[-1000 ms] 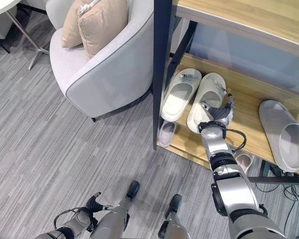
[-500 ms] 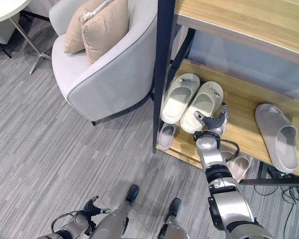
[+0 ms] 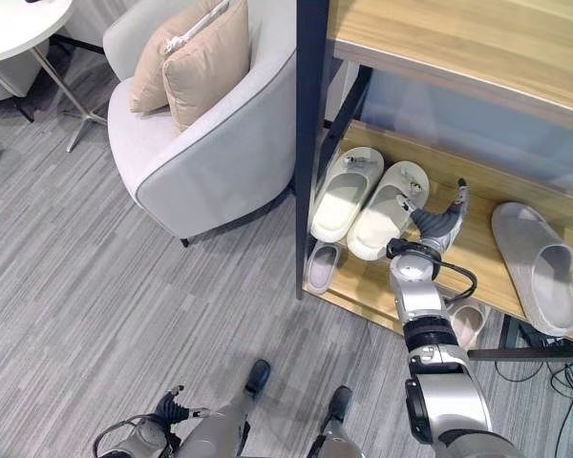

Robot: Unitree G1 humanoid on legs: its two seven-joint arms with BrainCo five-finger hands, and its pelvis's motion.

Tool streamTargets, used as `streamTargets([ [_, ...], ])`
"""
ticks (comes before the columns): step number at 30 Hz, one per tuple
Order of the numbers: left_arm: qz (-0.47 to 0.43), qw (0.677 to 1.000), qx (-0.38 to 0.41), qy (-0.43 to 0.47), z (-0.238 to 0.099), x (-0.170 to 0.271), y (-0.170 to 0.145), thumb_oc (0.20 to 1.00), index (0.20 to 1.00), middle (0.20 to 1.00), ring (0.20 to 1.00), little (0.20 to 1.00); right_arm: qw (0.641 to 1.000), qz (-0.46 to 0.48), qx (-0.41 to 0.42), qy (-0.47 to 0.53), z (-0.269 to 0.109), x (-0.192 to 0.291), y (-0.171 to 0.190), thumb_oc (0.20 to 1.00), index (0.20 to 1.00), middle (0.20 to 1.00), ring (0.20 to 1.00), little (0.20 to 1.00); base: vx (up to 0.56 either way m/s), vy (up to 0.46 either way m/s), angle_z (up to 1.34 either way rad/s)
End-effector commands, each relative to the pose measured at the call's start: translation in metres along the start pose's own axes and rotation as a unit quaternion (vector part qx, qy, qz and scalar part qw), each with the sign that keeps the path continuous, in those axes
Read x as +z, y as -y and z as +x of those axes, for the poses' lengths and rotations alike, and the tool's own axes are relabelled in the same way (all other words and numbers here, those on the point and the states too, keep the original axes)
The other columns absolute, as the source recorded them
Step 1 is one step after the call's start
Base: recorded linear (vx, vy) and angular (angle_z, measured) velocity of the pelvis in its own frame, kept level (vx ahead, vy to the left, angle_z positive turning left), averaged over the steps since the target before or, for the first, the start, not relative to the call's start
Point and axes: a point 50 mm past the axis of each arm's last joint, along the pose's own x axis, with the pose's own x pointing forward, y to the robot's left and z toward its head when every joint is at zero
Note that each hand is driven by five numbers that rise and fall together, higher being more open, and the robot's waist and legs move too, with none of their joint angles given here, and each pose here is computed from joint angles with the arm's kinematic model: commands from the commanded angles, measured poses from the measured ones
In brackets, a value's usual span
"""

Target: Arrange the slippers neatly on the shoe rack.

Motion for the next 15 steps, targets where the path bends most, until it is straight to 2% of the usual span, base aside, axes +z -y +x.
streamTargets([
  [1, 0.030, 0.998, -0.032, -0.032, -0.005, -0.014, 0.017, 1.000, 1.000, 1.000, 1.000, 1.000, 0.998, -0.017, -0.012, 0.065, 0.005, 0.006, 0.032, 1.000, 1.000, 1.000, 1.000, 1.000, 0.01, -0.069, 0.00],
  [4, 0.021, 0.998, -0.043, -0.043, -0.007, -0.021, 0.018, 1.000, 1.000, 1.000, 1.000, 1.000, 0.992, -0.067, 0.063, 0.087, -0.015, -0.006, 0.047, 1.000, 1.000, 1.000, 1.000, 1.000, 0.01, -0.078, -0.09],
  [6, 0.021, 0.998, -0.046, -0.044, -0.007, -0.022, 0.018, 1.000, 1.000, 1.000, 1.000, 1.000, 0.991, -0.074, 0.075, 0.086, -0.021, -0.010, 0.049, 1.000, 1.000, 1.000, 1.000, 1.000, 0.00, -0.060, -0.19],
  [10, 0.012, 0.998, -0.049, -0.045, -0.006, -0.022, 0.014, 1.000, 1.000, 1.000, 1.000, 1.000, 0.980, -0.035, 0.184, 0.069, -0.056, -0.021, 0.050, 1.000, 1.000, 1.000, 1.000, 1.000, -0.06, -0.137, -0.23],
  [12, 0.021, 0.997, -0.058, -0.040, -0.006, -0.023, 0.011, 1.000, 1.000, 1.000, 1.000, 1.000, 0.961, -0.049, 0.266, 0.061, -0.074, -0.029, 0.052, 1.000, 1.000, 1.000, 1.000, 1.000, -0.12, -0.234, -0.38],
  [15, 0.021, 0.997, -0.064, -0.038, -0.006, -0.024, 0.012, 1.000, 1.000, 1.000, 1.000, 1.000, 0.942, -0.072, 0.323, 0.055, -0.087, -0.036, 0.051, 1.000, 1.000, 1.000, 1.000, 1.000, -0.13, -0.264, -0.28],
])
